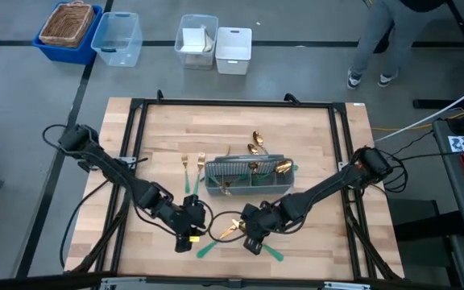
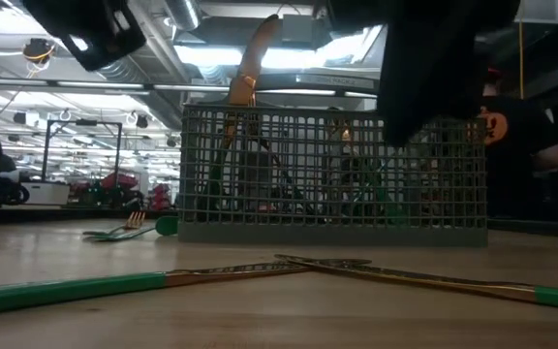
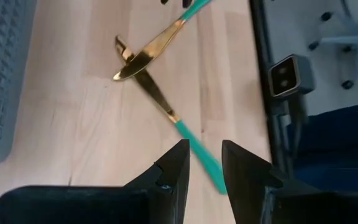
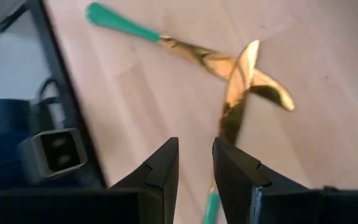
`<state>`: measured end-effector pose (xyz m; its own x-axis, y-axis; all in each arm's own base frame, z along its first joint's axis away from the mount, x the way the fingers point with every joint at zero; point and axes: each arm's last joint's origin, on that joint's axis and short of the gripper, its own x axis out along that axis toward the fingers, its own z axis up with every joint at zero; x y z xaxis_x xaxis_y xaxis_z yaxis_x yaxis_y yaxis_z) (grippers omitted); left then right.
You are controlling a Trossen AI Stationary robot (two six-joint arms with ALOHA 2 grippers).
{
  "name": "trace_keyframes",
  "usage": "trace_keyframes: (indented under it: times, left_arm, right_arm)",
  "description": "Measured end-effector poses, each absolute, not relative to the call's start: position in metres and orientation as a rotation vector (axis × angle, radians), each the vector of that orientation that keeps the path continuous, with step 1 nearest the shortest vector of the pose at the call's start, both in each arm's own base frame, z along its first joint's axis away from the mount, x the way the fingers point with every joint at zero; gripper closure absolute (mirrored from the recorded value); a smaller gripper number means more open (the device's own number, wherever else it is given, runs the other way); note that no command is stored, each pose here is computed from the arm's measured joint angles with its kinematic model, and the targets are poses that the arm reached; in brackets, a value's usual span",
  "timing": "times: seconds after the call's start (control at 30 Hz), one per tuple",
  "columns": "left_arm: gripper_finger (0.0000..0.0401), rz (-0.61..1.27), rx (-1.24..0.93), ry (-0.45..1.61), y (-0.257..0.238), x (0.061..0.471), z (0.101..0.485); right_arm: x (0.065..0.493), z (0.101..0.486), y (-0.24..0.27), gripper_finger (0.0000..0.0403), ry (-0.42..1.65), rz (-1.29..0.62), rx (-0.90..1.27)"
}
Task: Sort silverware
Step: Put the green knife into the gray utensil holder
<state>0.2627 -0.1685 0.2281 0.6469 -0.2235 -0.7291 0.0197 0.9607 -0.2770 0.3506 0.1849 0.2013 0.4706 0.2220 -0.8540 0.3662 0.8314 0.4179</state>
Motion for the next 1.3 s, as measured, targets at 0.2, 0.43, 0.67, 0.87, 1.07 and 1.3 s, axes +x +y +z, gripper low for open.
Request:
trace_keyframes:
  times: [0.2,0.43,0.67,0.87,1.07,1.3]
  left_arm:
    - [0.0315,-0.116,-0.237,0.891,-0.169,0.270,0.214]
    - [0.0315,-0.105,-0.211,0.925,-0.173,0.277,0.197]
    - [0.0316,-0.109,-0.135,0.941,-0.177,0.284,0.178]
    - [0.0316,-0.160,-0.076,0.808,-0.185,0.303,0.165]
    - [0.0316,-0.256,-0.035,0.732,-0.189,0.316,0.157]
    - [0.0316,-0.245,-0.043,0.740,-0.185,0.317,0.157]
  right_arm:
    - [0.356,0.183,0.184,0.0303,1.080,-0.178,0.564]
    - [0.360,0.166,0.185,0.0304,1.094,-0.223,0.530]
    - [0.361,0.160,0.185,0.0304,1.093,-0.244,0.514]
    - [0.361,0.156,0.185,0.0304,1.101,-0.246,0.511]
    - [0.365,0.147,0.189,0.0304,1.114,-0.216,0.531]
    - [0.368,0.148,0.190,0.0304,1.080,-0.204,0.565]
